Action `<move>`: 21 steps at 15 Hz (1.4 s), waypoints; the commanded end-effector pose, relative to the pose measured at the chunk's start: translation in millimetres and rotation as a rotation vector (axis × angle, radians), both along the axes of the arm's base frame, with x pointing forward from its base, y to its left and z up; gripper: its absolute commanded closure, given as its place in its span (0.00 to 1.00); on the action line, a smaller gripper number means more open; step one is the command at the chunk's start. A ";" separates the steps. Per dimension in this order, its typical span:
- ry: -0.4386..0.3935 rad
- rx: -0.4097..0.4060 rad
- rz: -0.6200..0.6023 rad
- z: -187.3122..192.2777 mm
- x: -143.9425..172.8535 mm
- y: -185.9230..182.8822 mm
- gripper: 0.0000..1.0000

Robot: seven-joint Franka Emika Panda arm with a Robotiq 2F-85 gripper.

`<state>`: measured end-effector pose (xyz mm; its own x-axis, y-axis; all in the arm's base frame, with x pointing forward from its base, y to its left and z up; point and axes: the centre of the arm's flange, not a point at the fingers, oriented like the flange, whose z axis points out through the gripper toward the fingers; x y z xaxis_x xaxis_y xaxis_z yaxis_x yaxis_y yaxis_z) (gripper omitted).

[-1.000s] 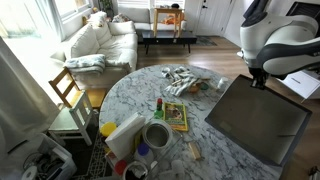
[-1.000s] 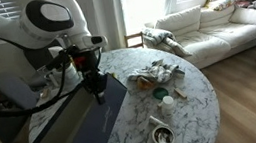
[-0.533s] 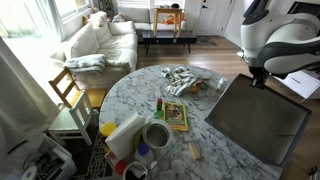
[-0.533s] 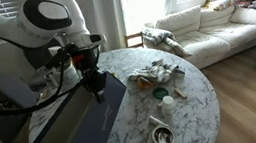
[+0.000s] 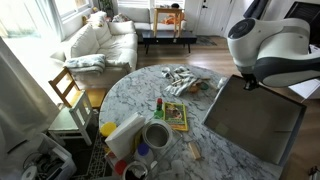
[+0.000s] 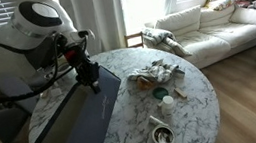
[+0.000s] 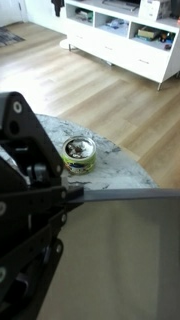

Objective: Put the box upside down

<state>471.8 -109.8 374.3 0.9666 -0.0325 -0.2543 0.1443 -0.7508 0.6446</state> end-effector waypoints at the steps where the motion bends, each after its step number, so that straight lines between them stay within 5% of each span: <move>1: -0.034 -0.173 0.019 -1.3 -12.2 29.8 0.99; 15: -0.139 -0.544 -0.113 -27.6 -27.0 90.3 0.99; 21: -0.165 -0.565 -0.158 -39.5 -21.8 103.3 0.99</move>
<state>447.2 -11.3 341.4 0.9719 -0.2322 -0.0382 -0.0424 -0.3322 0.9423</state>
